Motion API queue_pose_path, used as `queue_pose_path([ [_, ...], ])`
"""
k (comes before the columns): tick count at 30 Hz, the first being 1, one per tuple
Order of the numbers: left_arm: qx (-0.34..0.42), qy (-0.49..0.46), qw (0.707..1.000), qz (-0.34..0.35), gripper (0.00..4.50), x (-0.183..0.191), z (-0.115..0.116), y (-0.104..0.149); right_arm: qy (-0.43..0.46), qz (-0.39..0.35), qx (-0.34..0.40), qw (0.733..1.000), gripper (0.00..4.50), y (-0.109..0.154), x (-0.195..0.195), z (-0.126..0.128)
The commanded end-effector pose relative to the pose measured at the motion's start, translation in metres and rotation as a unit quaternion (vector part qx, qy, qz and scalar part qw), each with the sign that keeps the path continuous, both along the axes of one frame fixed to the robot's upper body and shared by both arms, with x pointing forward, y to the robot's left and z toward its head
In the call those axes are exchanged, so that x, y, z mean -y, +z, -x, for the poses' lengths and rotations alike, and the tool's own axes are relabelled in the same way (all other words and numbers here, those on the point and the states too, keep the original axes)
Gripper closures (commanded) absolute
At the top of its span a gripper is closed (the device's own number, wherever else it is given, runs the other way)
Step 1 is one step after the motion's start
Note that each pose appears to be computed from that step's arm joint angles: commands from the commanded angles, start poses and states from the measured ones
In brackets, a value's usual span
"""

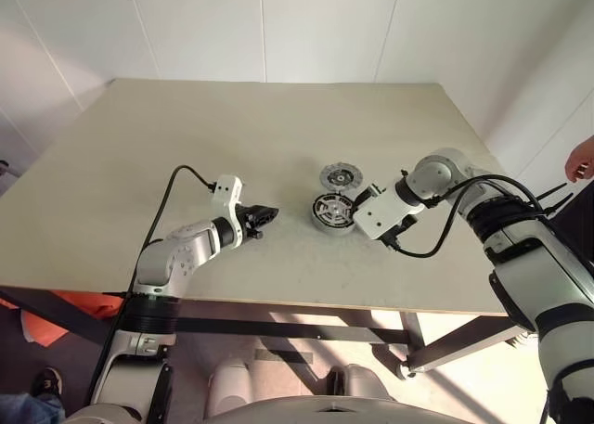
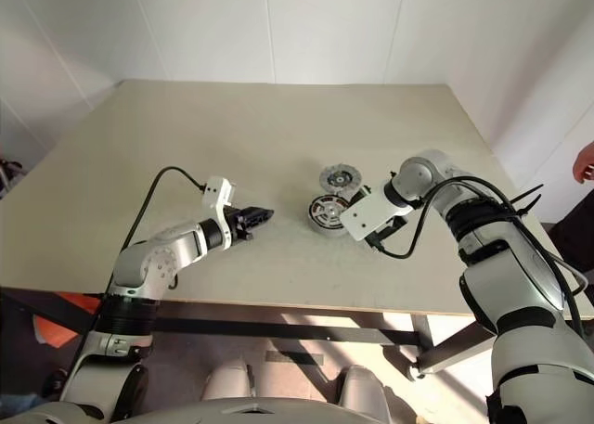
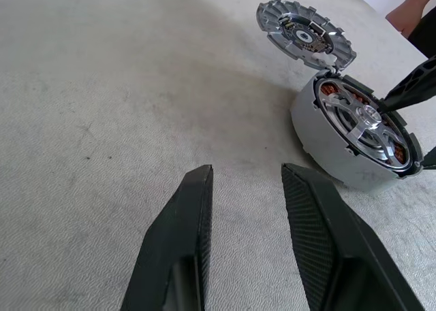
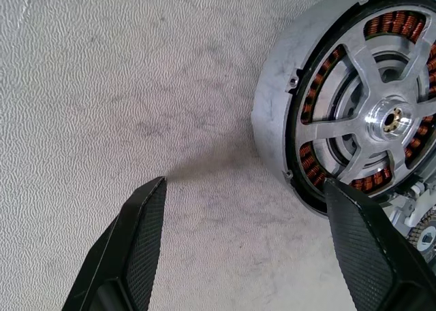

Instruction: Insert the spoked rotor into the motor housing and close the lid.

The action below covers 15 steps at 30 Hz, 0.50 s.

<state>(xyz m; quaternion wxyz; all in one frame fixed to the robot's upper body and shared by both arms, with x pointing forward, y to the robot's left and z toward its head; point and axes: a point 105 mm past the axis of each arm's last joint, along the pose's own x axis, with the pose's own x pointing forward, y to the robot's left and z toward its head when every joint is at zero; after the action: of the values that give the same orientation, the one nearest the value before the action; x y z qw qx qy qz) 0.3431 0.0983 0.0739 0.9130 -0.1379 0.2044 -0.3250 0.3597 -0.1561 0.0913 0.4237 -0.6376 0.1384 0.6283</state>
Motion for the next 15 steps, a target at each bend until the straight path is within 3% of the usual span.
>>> queue_pose_path([
  [1, 0.028, 0.008, 1.000, 0.006, 2.77, -0.005, -0.003, 0.016, 0.018, 0.008, 0.001, 1.000, 0.43, 0.002, -0.004, 0.001],
  [11, 0.024, 0.009, 1.000, 0.005, 2.77, -0.006, -0.005, 0.015, 0.040, -0.018, 0.018, 0.999, 0.43, 0.010, -0.021, 0.001],
  [15, 0.024, 0.008, 1.000, 0.005, 2.77, -0.005, -0.005, 0.015, 0.047, -0.030, 0.027, 0.998, 1.31, 0.015, -0.031, 0.000],
])
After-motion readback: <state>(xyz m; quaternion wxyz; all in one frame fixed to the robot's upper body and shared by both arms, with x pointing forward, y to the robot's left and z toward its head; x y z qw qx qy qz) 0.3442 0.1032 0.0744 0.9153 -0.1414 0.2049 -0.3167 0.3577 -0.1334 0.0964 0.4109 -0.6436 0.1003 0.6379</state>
